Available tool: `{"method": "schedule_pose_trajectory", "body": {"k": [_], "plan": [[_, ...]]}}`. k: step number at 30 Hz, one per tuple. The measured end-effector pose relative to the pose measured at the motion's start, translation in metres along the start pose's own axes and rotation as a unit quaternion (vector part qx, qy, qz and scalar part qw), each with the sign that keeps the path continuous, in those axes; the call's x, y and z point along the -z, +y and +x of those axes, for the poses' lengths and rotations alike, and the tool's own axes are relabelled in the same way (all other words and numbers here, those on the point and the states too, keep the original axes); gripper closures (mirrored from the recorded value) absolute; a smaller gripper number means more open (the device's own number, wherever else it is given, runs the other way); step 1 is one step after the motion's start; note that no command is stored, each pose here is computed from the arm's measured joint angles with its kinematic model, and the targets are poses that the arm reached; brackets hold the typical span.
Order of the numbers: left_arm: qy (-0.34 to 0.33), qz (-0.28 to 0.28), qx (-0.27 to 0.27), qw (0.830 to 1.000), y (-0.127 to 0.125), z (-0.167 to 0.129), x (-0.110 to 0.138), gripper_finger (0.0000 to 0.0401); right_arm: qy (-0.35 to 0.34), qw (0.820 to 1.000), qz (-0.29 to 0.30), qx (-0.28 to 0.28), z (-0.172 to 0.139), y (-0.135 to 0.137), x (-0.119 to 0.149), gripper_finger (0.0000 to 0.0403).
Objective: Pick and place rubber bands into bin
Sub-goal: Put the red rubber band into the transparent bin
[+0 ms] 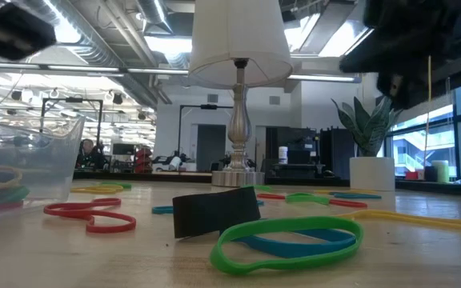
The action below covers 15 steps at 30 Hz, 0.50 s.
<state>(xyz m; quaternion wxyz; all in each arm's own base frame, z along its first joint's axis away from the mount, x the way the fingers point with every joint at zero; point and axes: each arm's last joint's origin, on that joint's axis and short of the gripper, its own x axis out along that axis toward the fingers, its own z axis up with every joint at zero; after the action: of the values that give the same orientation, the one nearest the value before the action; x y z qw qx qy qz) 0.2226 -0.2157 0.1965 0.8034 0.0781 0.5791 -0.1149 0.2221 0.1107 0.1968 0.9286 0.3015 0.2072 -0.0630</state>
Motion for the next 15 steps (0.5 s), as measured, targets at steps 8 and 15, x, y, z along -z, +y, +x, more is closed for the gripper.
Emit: {"method": "schedule_pose_trajectory", "body": {"k": [8,15], "plan": [[-0.009,0.012,0.012,1.000,-0.003,0.016,0.017,0.0398,0.015,1.000,0.006,0.017,0.017,0.011,0.001,0.0397],[0.032,0.010,-0.018,0.999,0.005,0.015,0.024,0.0369,0.013,1.000,0.017,0.016,0.017,0.012,0.000,0.0396]]}}
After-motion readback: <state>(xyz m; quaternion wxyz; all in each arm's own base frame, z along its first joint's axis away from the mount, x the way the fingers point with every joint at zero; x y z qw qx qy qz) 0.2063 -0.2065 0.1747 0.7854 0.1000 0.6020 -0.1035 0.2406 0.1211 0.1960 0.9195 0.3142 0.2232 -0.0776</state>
